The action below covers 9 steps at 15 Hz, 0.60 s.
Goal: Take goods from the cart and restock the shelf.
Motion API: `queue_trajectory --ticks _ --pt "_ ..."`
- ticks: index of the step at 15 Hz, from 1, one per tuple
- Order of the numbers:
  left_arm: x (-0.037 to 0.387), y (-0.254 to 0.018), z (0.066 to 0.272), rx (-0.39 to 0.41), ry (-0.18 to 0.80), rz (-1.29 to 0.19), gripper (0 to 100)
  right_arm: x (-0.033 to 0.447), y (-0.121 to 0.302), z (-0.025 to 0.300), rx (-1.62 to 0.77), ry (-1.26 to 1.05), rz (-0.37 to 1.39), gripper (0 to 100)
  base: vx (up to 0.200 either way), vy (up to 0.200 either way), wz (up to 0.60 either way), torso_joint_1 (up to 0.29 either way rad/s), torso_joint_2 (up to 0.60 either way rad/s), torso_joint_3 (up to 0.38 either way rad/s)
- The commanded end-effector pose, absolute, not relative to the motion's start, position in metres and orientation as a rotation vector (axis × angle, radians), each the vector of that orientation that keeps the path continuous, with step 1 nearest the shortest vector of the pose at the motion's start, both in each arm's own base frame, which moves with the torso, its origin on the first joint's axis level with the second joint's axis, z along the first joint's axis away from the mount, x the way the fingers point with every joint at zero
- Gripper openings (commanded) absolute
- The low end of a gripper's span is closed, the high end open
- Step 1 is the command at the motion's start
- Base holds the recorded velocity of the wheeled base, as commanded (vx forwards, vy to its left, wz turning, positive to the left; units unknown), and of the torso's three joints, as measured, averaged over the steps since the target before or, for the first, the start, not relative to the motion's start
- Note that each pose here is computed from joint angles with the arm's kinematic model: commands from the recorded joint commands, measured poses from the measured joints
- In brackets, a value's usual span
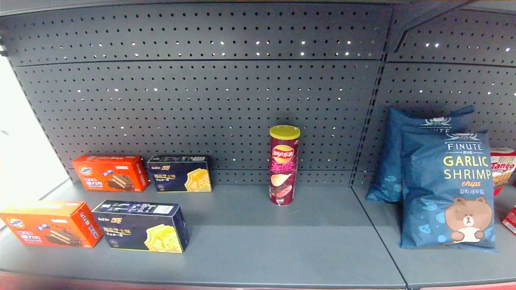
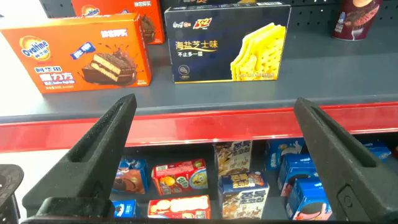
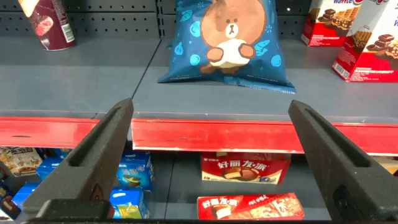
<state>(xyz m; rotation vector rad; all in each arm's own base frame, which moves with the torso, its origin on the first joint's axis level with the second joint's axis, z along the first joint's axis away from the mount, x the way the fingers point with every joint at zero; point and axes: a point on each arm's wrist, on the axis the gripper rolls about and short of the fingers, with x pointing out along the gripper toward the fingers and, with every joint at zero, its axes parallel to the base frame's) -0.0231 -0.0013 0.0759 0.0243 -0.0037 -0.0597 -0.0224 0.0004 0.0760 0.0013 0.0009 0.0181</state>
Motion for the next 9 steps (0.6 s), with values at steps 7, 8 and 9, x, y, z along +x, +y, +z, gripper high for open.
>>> queue_trajectory --ticks 7,8,9 --pt "-0.023 -0.0013 0.0759 0.025 -0.002 -0.06 100 -0.0223 0.0004 0.0761 -0.002 0.002 0.018 100 0.0 0.0 0.51 0.003 0.0 0.005" --pt "-0.023 -0.0013 0.0759 0.025 -0.002 -0.06 100 -0.0223 0.0004 0.0761 -0.002 0.002 0.018 100 0.0 0.0 0.6 -0.007 0.01 0.002" --pt "-0.023 -0.0013 0.0759 0.025 -0.002 -0.06 100 -0.0223 0.0004 0.0761 -0.002 0.002 0.018 100 0.0 0.0 0.6 0.007 0.0 0.002"
